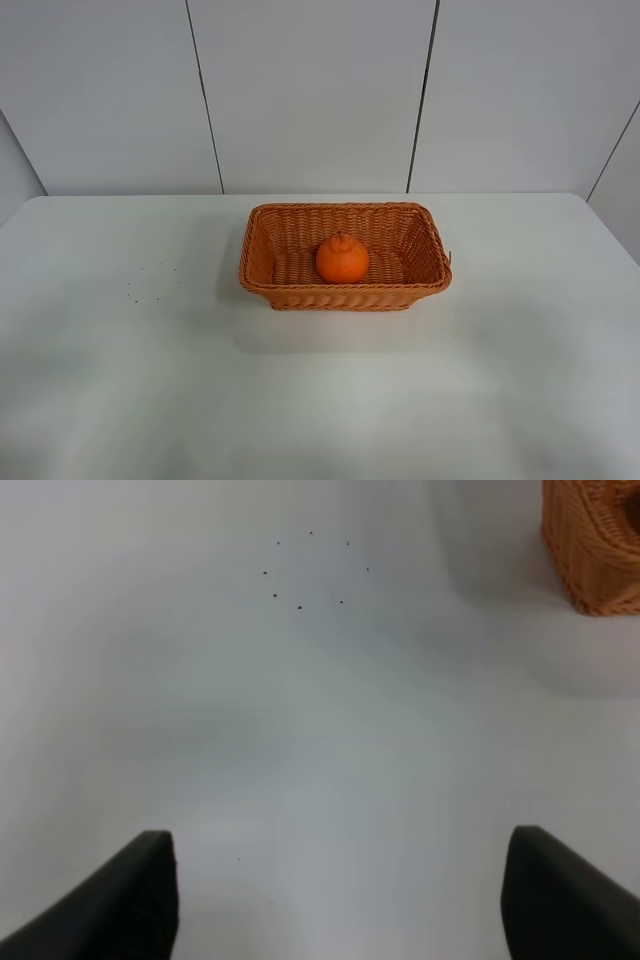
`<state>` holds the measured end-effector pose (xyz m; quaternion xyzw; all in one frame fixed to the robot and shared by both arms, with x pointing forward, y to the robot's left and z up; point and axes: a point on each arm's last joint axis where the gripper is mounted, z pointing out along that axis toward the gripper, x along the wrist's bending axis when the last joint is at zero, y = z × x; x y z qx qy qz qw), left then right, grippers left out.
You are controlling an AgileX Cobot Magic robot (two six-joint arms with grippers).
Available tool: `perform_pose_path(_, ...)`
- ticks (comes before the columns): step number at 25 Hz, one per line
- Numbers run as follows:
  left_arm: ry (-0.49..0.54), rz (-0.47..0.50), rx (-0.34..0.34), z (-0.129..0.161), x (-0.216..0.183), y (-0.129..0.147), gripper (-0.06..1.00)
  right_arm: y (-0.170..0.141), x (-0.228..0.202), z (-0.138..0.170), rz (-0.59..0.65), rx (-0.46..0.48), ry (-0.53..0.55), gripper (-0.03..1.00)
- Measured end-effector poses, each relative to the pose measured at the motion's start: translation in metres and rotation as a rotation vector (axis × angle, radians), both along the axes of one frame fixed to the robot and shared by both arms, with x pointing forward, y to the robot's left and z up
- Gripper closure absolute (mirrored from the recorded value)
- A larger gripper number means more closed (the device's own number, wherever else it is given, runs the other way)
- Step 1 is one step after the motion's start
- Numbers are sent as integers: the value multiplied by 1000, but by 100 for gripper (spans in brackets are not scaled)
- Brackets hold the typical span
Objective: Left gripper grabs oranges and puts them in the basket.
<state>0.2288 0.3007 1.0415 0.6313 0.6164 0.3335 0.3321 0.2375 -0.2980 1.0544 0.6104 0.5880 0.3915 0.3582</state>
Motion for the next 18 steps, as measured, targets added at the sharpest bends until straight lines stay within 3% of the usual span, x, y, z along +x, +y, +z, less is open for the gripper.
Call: perform_pose_path(18,0,0,0,0,0,0,17,0,0,0,0,0,0,27)
